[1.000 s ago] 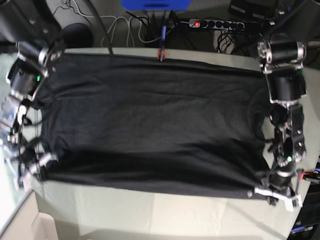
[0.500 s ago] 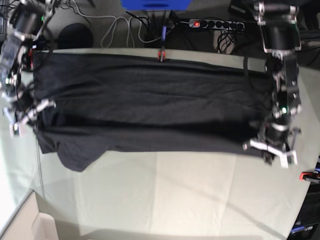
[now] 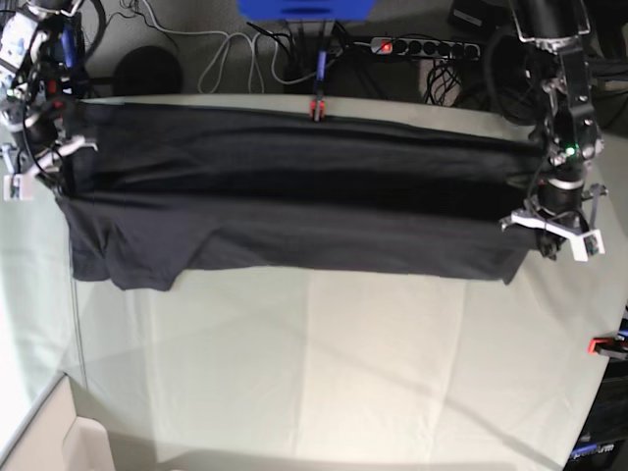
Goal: Layout the t-shirt on the table in an organized manner, then fold the t-shirt properly
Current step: 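Fold the hem over toward the collar edge with both grippers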
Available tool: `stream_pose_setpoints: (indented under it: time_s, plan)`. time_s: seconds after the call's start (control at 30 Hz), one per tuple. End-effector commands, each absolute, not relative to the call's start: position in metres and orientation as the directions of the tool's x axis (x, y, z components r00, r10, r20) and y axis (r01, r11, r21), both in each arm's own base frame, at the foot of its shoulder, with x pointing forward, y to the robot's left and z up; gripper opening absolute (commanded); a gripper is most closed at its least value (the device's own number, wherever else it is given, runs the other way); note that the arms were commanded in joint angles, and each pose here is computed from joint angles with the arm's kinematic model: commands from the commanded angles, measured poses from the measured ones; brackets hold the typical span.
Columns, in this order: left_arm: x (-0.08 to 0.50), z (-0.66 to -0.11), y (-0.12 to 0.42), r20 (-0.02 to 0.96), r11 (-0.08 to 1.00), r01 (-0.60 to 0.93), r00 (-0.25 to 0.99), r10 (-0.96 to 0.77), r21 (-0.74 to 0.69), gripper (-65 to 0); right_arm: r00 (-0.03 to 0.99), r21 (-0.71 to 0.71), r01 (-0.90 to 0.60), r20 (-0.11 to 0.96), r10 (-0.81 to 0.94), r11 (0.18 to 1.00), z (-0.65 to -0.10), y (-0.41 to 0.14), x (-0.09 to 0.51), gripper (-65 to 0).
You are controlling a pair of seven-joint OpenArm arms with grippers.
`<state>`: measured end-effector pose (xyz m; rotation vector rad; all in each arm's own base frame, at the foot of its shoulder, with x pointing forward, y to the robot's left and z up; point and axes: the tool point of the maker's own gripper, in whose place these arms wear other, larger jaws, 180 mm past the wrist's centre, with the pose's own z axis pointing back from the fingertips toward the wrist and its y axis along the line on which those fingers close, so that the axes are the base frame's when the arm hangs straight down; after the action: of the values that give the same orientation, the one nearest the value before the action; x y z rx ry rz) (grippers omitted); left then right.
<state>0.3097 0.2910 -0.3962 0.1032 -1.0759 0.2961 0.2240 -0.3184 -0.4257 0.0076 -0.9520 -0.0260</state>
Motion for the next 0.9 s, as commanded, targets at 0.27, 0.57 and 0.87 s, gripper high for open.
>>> stream_pose_setpoints:
  time_s: [0.27, 0.57, 0.87]
  plan:
    - [0.286, -0.406, 0.3, 0.868, 0.953, -0.302, 0.465, 0.173, -0.028, -65.0, 0.586, 0.041, 0.04, 0.809, -0.057, 0.998, -0.434, -0.32, 0.212, -65.0]
    - [0.269, -0.424, 0.302, 0.84, 0.951, -0.309, 0.511, 0.179, -0.015, -65.0, 0.597, 0.05, 0.037, 0.8, -0.062, 0.998, -0.439, -0.316, 0.21, -65.0]
    - [0.254, -0.439, 0.303, 0.814, 0.948, -0.318, 0.548, 0.192, -0.01, -34.5, 0.59, 0.015, 0.027, 0.807, -0.028, 1.0, -0.427, -0.321, 0.204, -46.1]
